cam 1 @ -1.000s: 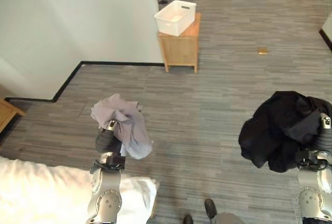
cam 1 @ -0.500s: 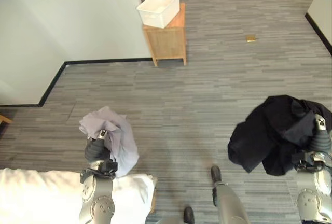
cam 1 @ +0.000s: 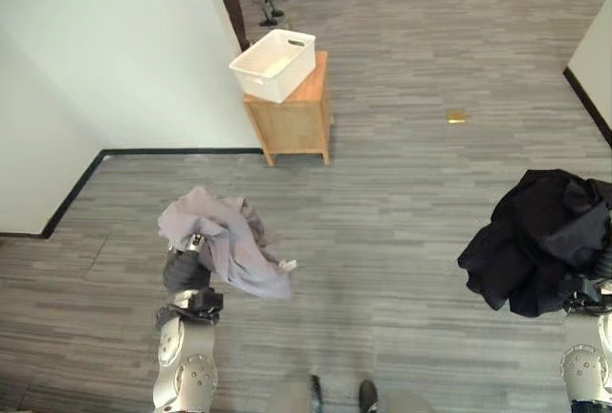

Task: Pick up bed clothes into laundry basket.

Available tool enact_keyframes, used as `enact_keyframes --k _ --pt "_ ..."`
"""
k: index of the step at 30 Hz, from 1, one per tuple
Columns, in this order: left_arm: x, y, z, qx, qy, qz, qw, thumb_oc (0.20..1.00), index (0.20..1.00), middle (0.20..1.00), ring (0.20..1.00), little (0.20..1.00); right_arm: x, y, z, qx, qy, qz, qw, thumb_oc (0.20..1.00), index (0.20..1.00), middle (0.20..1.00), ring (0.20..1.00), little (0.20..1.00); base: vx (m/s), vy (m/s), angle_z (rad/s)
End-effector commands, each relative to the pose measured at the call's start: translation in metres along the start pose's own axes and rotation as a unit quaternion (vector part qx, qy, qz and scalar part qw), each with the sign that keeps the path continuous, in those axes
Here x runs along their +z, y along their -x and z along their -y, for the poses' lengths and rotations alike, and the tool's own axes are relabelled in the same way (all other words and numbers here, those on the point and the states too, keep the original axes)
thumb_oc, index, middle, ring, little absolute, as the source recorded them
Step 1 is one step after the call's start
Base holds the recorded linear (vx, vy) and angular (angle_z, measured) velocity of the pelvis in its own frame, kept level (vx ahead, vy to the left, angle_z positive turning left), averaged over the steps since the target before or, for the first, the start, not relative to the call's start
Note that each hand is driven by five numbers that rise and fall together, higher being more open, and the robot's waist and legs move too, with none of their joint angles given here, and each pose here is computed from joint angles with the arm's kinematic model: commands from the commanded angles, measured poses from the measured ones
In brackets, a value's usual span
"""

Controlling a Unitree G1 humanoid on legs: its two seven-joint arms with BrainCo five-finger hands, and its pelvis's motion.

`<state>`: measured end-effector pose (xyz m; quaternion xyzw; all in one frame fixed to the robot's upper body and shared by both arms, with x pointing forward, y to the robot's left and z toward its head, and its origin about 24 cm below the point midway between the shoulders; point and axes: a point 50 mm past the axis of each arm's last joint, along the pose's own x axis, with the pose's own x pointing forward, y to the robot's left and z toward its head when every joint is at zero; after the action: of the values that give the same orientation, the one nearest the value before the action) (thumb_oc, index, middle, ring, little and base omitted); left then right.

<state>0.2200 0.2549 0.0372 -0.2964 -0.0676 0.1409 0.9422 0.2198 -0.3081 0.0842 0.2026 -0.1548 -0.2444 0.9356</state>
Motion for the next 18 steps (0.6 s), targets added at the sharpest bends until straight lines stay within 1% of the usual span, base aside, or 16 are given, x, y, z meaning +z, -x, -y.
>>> enact_keyframes --k 1,4,6,8,11,14,18 --pt "0.033 -0.014 0.013 -0.050 -0.033 0.077 0.995 0.200 0.200 0.200 0.200 0.200 0.040 -0.014 -0.014 0.053 0.035 0.088 0.994 0.200 0.200 0.200 0.200 0.200 0.50 0.020 0.00" --pt "0.037 -0.011 0.008 -0.043 -0.041 0.083 0.995 0.200 0.200 0.200 0.200 0.200 0.036 -0.015 -0.015 0.055 0.043 0.078 0.994 0.200 0.200 0.200 0.200 0.200 0.51 0.026 -0.16" --pt "0.039 -0.008 0.003 -0.030 -0.047 0.085 0.995 0.200 0.200 0.200 0.200 0.200 0.028 -0.011 -0.025 0.081 0.039 0.061 0.994 0.200 0.200 0.200 0.200 0.200 0.68 0.080 -0.78" --pt "0.040 -0.008 0.001 -0.023 -0.050 0.088 0.995 0.200 0.200 0.200 0.200 0.200 0.025 -0.009 -0.027 0.086 0.043 0.056 0.994 0.200 0.200 0.200 0.200 0.200 0.52 0.131 -0.12" --pt "0.042 -0.004 -0.003 -0.010 -0.059 0.089 0.994 0.200 0.200 0.200 0.200 0.200 0.010 -0.003 -0.037 0.101 0.027 0.030 0.994 0.200 0.200 0.200 0.200 0.200 0.57 0.243 -0.05" --pt "0.051 -0.006 -0.002 -0.020 -0.077 0.098 0.992 0.200 0.200 0.200 0.200 0.200 0.003 -0.002 -0.044 0.117 0.027 0.019 0.993 0.200 0.200 0.200 0.200 0.200 0.42 0.222 -0.32" --pt "0.056 -0.011 0.003 -0.029 -0.083 0.107 0.990 0.200 0.200 0.200 0.200 0.200 -0.002 0.000 -0.039 0.109 0.019 0.007 0.994 0.200 0.200 0.200 0.200 0.200 0.44 0.008 0.35"
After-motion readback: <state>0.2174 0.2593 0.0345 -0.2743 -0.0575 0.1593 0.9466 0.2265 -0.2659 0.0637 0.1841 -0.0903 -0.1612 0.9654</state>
